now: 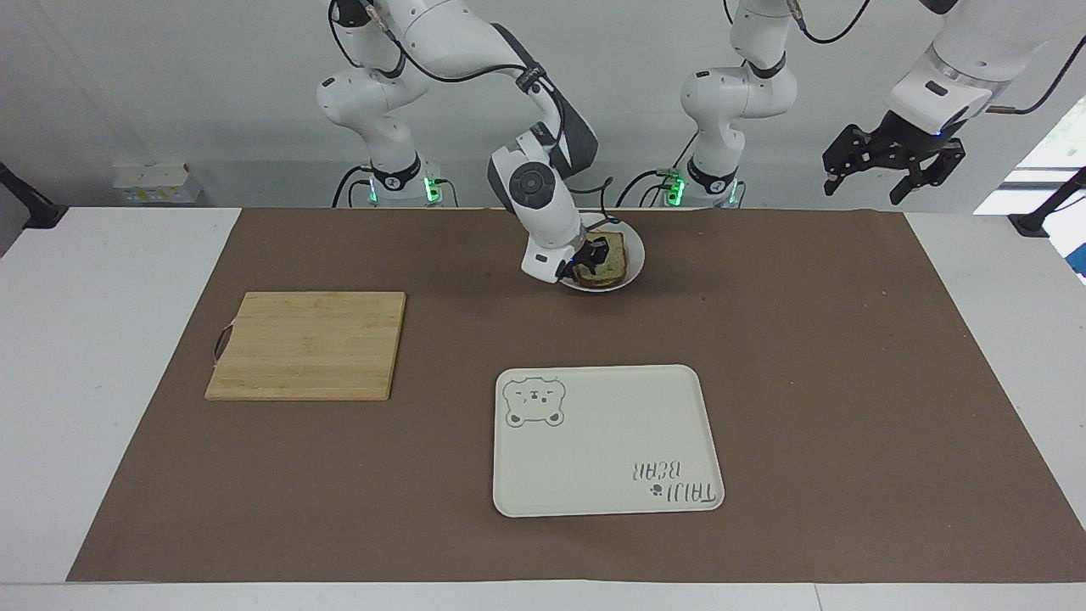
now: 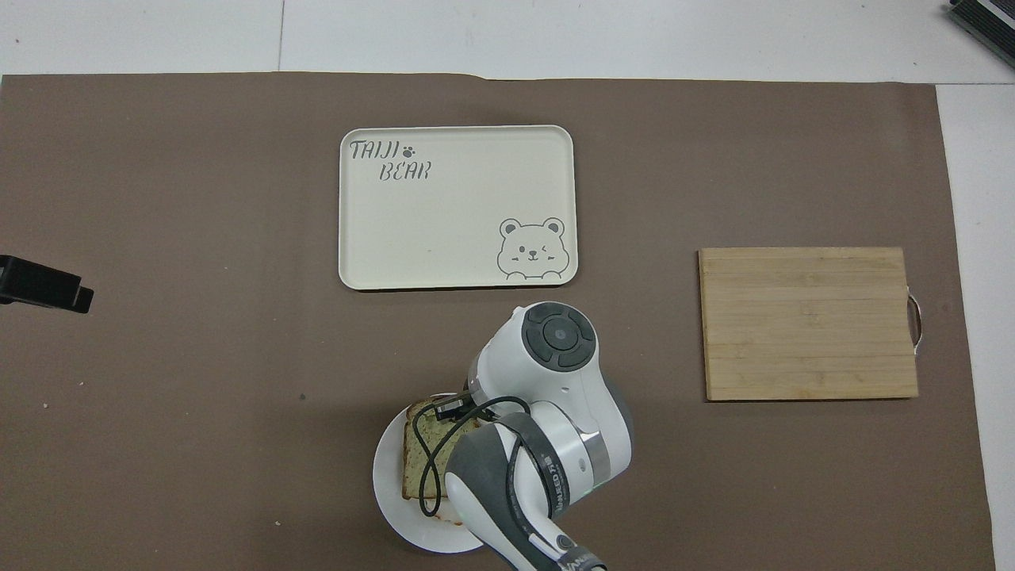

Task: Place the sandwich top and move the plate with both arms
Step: 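Lower the bread onto the egg and open the right gripper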

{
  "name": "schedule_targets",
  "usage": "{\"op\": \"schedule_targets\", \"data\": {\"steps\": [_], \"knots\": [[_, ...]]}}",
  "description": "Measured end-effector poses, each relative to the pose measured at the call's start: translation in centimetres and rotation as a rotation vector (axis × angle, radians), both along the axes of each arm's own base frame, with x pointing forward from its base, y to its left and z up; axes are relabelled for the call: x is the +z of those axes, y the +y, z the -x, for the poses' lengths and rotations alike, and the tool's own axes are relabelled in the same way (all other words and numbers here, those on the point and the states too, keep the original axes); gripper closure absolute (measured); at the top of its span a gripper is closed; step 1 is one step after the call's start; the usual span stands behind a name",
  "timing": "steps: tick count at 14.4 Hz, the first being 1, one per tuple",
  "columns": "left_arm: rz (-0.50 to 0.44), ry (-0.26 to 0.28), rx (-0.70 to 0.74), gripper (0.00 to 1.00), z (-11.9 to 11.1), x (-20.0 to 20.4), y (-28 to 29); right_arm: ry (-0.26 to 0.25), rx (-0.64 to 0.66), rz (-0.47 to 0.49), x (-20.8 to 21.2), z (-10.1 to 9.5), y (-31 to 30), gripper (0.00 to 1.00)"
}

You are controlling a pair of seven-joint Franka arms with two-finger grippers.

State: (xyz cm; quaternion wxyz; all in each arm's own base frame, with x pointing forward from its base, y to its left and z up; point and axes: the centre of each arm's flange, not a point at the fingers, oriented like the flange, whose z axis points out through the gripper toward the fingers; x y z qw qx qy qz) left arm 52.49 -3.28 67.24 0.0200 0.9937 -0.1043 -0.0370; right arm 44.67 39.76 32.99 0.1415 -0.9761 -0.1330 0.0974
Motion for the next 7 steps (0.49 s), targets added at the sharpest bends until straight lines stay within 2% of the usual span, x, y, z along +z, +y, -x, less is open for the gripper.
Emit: {"op": "schedule_targets", "data": {"steps": [1,4,7], "knots": [[0.000,-0.001,0.000,0.00,0.0,0.0,0.0,-0.028,0.019,0.026,0.3,0.0,0.3,0.31],[0.000,0.000,0.000,0.00,0.1,0.0,0.0,-0.132,0.037,0.119,2.1,0.0,1.7,0.02],[-0.001,0.008,0.000,0.00,0.3,-0.2,0.0,-0.225,0.060,0.155,4.5,-0.7,1.6,0.00]]}}
